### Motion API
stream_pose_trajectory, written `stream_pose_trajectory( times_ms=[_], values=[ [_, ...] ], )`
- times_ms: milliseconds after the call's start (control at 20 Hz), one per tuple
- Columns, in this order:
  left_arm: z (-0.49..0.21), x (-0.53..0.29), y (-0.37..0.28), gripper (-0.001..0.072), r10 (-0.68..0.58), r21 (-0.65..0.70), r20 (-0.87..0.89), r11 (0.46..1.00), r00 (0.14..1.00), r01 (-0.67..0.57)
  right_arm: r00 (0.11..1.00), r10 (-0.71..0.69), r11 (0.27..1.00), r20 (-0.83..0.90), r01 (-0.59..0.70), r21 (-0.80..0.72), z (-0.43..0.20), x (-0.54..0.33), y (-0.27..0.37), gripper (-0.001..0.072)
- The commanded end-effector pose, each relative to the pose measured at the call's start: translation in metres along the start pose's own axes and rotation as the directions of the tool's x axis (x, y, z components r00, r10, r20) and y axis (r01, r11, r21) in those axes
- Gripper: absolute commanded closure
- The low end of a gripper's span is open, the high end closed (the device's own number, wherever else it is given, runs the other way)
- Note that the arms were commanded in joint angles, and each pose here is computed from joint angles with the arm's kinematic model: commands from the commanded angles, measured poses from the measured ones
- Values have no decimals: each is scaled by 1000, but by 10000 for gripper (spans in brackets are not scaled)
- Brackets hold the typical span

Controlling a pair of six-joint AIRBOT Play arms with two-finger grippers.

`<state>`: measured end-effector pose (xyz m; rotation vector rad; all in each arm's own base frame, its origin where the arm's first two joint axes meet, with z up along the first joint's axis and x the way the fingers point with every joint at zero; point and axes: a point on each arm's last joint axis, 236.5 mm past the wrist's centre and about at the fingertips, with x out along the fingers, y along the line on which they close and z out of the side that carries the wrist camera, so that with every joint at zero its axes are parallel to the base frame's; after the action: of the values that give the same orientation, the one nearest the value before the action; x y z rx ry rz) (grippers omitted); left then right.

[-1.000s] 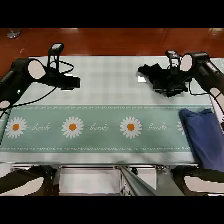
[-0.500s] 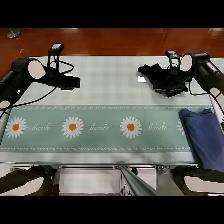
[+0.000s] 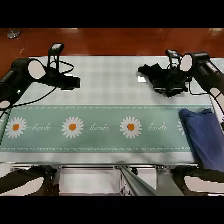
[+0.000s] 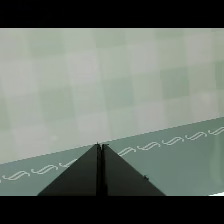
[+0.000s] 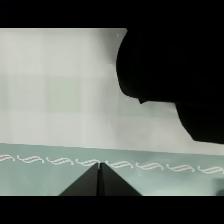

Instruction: Fold the shirts.

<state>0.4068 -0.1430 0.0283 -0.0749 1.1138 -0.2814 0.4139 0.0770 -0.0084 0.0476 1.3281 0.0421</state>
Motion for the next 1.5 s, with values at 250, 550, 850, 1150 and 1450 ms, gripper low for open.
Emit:
stream_pose_trajectory(
  times_ms=[250, 550, 850, 1150, 1450],
  values=[
    [12, 3, 1, 188, 0, -1, 49, 1000, 999, 0, 970, -115, 993, 216, 115, 10, 51, -7, -27, 82],
    [20, 2, 36, 3, 90, 15, 75, 996, 993, -92, 904, -207, 965, 373, 125, 231, 98, -5, -82, 83],
    [-39, -9, 90, 3, 150, -89, -176, 982, 973, -168, 986, -82, 932, 147, 23, 362, 58, 82, -110, 88],
    [-91, -3, 69, 4, 53, -84, -254, 994, 966, -76, 999, 42, 971, 3, -42, 234, 40, 64, -87, 679],
    [-84, -105, 29, 3, -8, -4, 30, 1000, 1000, 8, 788, 157, 976, 595, -216, 29, 147, -208, -41, 679]
  ],
)
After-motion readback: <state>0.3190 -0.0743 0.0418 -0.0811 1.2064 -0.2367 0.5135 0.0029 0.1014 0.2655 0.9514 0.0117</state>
